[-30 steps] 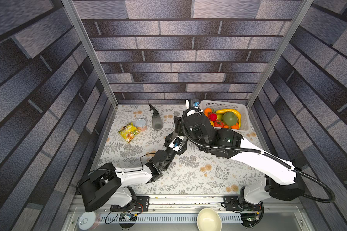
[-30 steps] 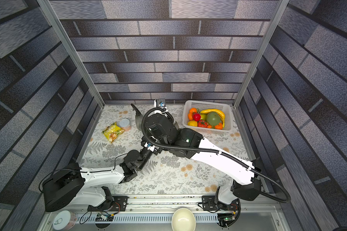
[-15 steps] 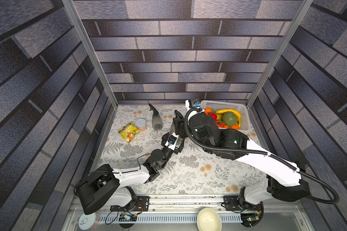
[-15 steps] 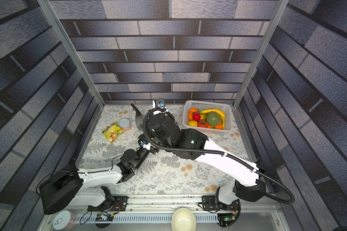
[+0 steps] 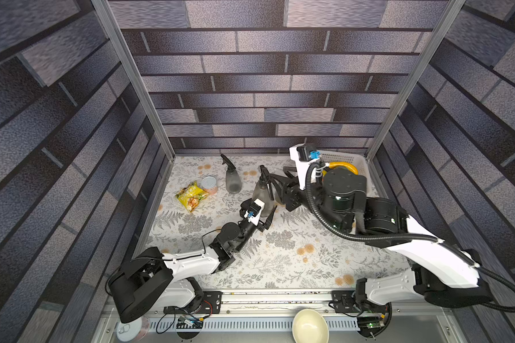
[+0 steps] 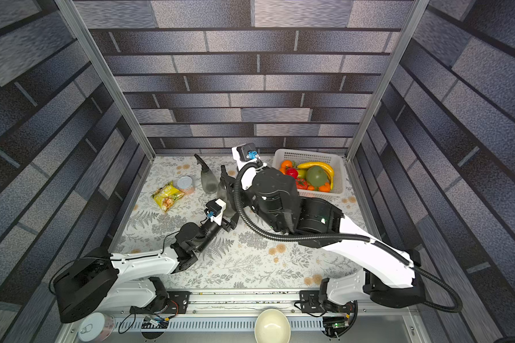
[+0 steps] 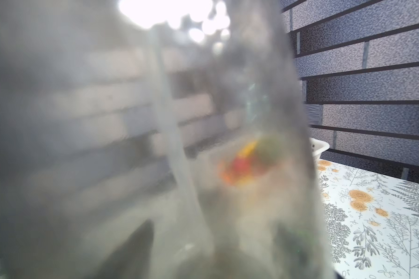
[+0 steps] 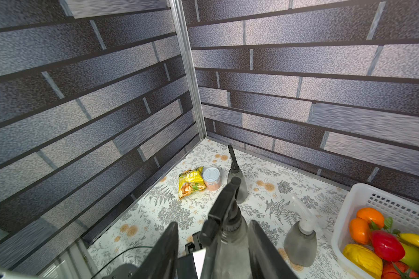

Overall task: Attach spray nozzles to spray bottles
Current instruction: Screw the spray nozzle on the spray bottle.

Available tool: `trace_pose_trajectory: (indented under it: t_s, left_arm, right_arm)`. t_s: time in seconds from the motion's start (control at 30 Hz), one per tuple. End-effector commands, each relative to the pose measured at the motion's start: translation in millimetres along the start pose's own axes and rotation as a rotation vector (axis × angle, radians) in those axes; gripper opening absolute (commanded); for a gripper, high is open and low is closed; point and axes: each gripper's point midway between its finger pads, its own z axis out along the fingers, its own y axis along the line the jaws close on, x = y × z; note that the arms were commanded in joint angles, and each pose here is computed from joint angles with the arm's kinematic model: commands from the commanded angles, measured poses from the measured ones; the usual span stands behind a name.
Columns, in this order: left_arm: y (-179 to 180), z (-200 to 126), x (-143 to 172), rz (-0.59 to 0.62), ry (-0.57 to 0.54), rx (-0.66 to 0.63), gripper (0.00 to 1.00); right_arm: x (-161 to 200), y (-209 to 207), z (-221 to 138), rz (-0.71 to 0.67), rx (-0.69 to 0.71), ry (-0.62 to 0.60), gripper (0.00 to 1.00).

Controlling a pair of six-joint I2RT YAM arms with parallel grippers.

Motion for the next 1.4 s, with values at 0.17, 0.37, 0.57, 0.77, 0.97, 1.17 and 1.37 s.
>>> trace_pose_trajectory:
  t_s: [0.17,0.37,0.57,0.77,0.97,1.17,1.37]
  left_arm:
    - [-21,-11,-22,-0.071,-0.026,0.163,0.78]
    - [-35,-18,-26,-0.112,0.0,0.257,0.78]
    - [-44,-20,-34,-0.114,-0.003,0.297,0.78]
    - [-48,-19,-43,-0.108,-0.023,0.311,0.78]
    - [-52,-20,-51,-0.093,-0.041,0.324,0.78]
    - [-58,-21,-56,-0.068,-0.047,0.334,0.78]
    - [-63,-20,-60,-0.046,-0.054,0.341,0.78]
  right_arm:
    - [44,-19,-14,-0.038,-0.357,0.033,0.54]
    - [64,-25,-3,-0.054,-0.435,0.011,0.7]
    - [70,-23,17,0.007,-0.5,0.031,0.7]
    - [68,-18,23,0.044,-0.532,0.034,0.66]
    - [67,-17,28,0.062,-0.535,0.045,0.61]
    - [69,-18,33,0.07,-0.529,0.056,0.54]
    - [73,-18,34,0.072,-0.53,0.068,0.48]
